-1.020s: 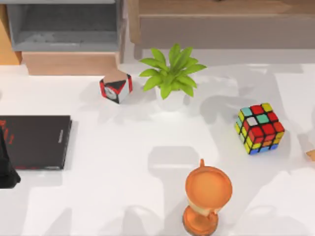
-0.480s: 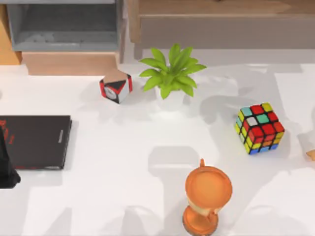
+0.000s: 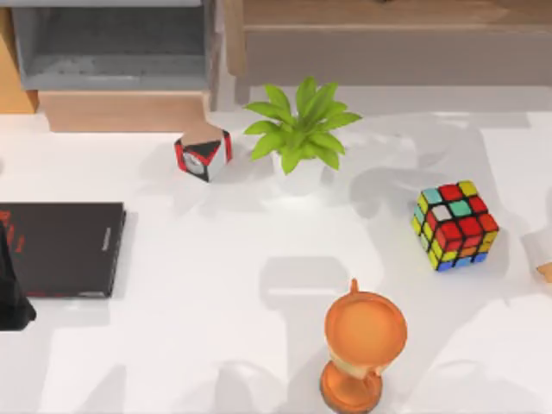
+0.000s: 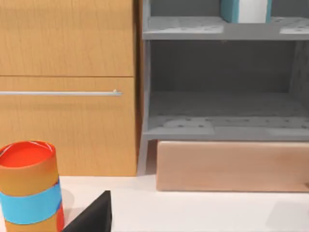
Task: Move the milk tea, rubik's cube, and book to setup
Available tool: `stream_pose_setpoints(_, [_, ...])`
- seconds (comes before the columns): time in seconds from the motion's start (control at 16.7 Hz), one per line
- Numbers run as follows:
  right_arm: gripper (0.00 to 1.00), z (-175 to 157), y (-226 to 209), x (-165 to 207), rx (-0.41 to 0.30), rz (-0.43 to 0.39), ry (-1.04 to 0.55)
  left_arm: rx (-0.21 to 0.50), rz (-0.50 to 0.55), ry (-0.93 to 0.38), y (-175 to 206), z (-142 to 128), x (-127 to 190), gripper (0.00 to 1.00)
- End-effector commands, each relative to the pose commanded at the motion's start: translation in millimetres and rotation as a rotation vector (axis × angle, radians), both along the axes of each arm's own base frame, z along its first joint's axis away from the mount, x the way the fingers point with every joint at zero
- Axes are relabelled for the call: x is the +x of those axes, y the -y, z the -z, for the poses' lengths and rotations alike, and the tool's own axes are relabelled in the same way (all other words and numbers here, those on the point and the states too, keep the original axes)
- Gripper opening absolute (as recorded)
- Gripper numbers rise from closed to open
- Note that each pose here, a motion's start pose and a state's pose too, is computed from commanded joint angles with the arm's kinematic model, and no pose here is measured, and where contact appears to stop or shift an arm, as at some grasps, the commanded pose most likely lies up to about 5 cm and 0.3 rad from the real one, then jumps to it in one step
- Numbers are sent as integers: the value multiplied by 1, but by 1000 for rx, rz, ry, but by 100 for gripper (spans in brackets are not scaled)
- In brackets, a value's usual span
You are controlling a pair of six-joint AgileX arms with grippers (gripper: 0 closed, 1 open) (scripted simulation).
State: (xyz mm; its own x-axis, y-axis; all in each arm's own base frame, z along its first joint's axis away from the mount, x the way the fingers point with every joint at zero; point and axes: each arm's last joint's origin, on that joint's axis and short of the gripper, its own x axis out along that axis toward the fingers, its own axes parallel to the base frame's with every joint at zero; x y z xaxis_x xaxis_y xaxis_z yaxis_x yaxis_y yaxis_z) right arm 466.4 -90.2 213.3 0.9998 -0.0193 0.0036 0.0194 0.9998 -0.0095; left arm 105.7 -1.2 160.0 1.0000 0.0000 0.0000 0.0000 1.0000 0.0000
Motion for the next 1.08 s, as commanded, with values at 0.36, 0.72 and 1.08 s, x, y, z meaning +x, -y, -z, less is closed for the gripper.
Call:
stream_pose_setpoints(0.36, [0,-9,-1,-43,2,-5,3,0,0,0,0,0,0,100])
stream_pose_setpoints(0.72, [0,-10,-1,-79,0,0,-1,0,0,0,0,0,0,100])
stream_pose_setpoints(1.08, [0,-12,-7,-82,-11,-23,29,0,0,0,0,0,0,100])
